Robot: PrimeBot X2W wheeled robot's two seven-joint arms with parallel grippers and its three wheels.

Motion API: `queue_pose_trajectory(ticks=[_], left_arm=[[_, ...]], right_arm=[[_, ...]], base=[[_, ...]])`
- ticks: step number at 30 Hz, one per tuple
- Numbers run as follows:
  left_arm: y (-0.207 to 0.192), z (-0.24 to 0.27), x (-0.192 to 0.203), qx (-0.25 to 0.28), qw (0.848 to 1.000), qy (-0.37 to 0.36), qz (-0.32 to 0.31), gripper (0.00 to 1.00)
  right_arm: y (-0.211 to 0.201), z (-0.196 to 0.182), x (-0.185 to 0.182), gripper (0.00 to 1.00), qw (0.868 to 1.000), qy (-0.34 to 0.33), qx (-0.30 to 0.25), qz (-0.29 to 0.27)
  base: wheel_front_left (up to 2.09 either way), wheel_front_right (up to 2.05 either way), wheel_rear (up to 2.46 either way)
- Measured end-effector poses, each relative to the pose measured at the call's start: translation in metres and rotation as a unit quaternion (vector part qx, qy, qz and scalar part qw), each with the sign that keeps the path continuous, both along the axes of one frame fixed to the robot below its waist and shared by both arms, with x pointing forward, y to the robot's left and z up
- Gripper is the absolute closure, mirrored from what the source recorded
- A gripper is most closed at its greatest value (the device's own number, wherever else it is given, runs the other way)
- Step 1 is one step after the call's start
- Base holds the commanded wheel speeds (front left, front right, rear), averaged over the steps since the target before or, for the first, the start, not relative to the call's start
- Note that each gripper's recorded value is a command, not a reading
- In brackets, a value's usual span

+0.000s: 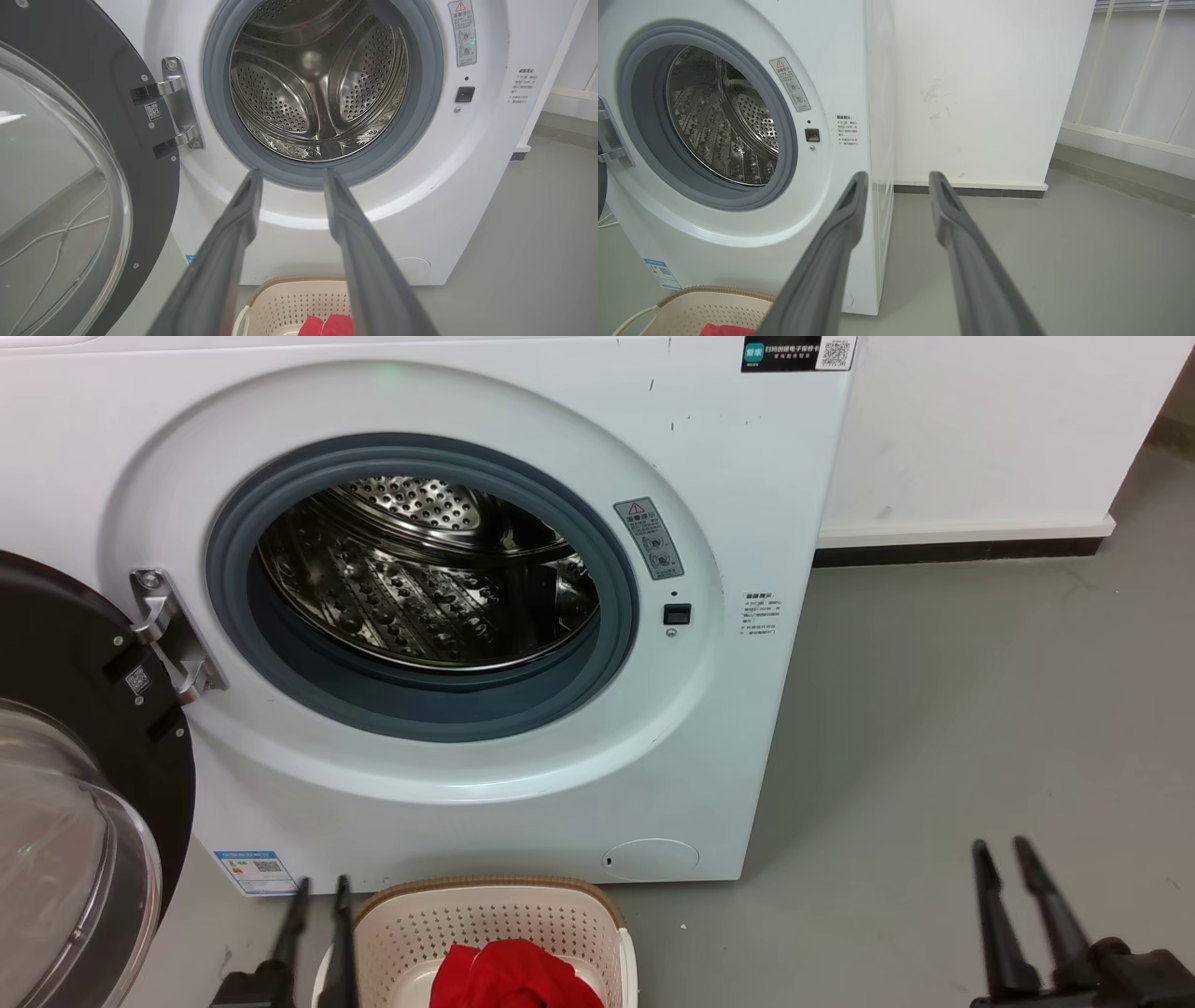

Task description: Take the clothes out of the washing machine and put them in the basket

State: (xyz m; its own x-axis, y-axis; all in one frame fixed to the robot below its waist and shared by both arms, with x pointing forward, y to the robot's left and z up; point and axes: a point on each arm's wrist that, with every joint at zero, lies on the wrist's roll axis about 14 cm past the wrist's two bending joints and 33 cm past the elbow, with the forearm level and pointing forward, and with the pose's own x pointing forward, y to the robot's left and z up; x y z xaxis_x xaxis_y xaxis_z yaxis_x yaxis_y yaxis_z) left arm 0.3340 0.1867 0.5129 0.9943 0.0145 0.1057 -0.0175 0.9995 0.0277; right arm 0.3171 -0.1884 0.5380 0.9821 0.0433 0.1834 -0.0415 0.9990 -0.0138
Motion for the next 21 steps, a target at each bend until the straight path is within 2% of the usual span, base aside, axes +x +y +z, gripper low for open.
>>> queue_pose_trajectory(ticks=[4,12,21], left_arm=[[0.001,-0.022,-0.005,-0.01,0.999,0.038,0.004,1.0],[0.008,-0.03,-0.002,-0.094,0.994,0.059,0.017,1.0],[0.011,-0.031,0.004,-0.182,0.981,0.065,0.024,1.0]], right_arm=[[0.0,-0.015,-0.001,1.0,1.0,0.025,0.01,-0.001],[-0.005,-0.024,0.001,1.0,0.994,0.042,0.097,-0.006],[-0.009,-0.026,0.009,1.0,0.982,0.05,0.184,-0.007]], base=[[0.0,0.0,0.0],[0.0,0.0,0.0],[0.0,0.0,0.0]])
